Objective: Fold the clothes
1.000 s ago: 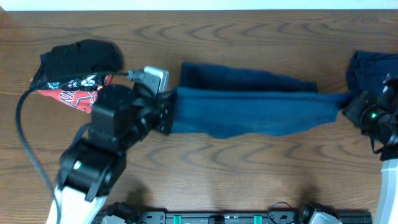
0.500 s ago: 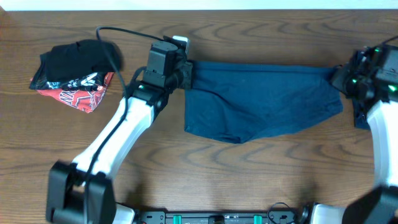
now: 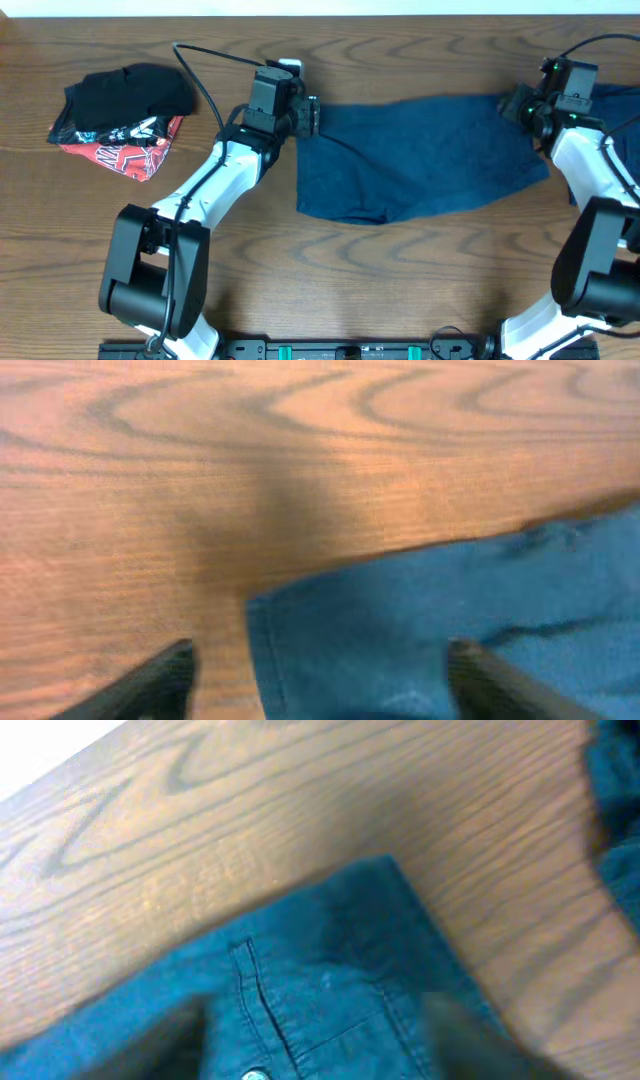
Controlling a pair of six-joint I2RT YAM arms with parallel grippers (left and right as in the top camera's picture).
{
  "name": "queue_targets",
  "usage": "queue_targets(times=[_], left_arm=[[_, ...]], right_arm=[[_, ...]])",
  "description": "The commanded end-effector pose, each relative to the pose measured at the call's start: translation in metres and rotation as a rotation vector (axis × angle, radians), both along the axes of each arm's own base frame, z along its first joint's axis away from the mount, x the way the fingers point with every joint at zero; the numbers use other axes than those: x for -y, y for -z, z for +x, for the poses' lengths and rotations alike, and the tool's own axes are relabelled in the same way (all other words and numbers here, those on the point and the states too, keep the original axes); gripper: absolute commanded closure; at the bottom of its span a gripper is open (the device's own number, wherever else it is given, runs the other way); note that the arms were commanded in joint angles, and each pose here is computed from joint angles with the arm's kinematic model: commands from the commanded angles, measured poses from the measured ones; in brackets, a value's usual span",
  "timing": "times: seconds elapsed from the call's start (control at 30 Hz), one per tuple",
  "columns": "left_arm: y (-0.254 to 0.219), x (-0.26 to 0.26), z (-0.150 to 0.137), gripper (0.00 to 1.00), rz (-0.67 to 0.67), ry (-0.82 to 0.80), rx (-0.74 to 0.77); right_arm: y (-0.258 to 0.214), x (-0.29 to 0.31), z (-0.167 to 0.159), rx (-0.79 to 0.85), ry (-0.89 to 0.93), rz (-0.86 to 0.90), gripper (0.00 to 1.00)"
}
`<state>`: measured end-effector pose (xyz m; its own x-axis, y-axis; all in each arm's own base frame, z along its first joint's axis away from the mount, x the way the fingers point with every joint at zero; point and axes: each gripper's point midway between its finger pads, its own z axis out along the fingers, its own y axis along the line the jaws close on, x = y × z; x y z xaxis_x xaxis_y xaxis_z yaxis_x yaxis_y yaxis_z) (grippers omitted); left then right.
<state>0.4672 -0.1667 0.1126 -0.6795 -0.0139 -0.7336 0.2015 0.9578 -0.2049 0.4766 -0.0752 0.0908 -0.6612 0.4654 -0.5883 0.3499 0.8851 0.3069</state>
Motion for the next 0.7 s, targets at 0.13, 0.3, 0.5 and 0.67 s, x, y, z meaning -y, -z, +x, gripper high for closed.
queue_targets(times=[0.13,0.3,0.5,0.67], left_arm=[[-0.026,-0.024,-0.005,0.12,-0.041,-0.042,-0.009],[0.005,-0.017,-0.041,0.12,-0.064,0.016,-0.209],[0.042,-0.016,-0.077,0.12,-0.083,0.009,-0.421],[0.047,0.004,-0.093,0.08,-0.183,0.094,-0.49]], right_arm=[[-0.04,-0.026,-0.003,0.08,-0.123,0.094,0.08],[-0.055,-0.071,-0.031,0.042,-0.293,0.263,0.32],[-0.013,-0.093,-0.073,-0.208,-0.326,0.205,0.78],[0.013,-0.048,-0.108,-0.432,-0.022,0.038,0.68]])
